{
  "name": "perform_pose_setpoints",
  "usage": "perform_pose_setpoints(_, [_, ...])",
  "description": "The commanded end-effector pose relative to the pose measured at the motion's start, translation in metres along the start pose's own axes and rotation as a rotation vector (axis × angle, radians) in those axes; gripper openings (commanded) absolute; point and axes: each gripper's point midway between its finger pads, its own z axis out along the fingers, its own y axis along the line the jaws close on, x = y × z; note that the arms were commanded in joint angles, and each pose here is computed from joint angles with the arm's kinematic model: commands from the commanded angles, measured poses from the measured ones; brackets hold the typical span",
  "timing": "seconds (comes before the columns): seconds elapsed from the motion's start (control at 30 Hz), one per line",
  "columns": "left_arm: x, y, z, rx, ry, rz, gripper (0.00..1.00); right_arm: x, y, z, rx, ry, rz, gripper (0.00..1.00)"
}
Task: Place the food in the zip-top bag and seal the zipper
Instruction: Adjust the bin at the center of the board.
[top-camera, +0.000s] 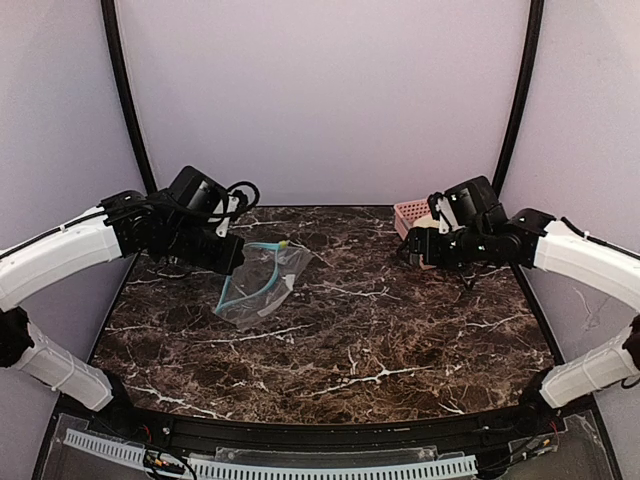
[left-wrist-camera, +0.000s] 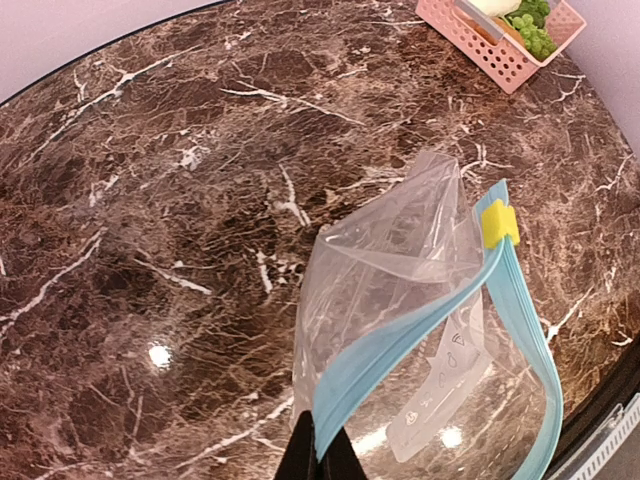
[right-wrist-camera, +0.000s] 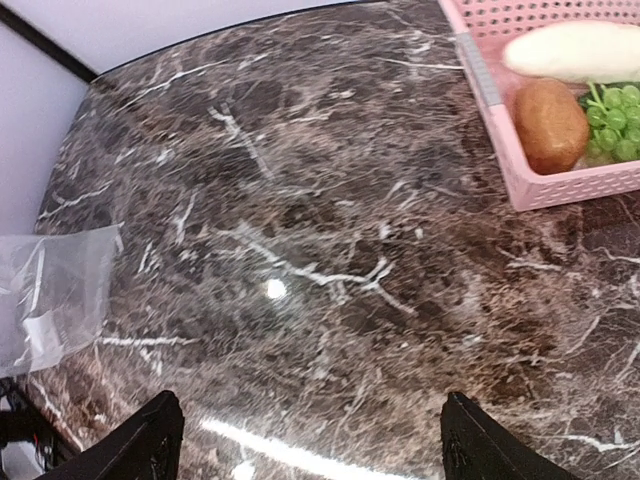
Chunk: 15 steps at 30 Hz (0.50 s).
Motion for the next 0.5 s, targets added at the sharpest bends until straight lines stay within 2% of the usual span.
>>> perform_pose_setpoints(0.0, [0.002,0.029,0.001,-0.014,0.049,0.063,0.01,-0.026,-0.041,0.023,0.089,0.024,-0.041,0.85])
perform_pose_setpoints(0.23, [-0.009,0.073,0.020,-0.057,-0.022,0.002,0.01,-0.074,-0.086,0.066,0.143,0.021,-0.066,0.79])
perform_pose_setpoints(0.47, [-0.003,0.101,0.038,-0.166,-0.029,0.056,0.01,-0.101,-0.109,0.115,0.108,0.054,-0.103,0.78])
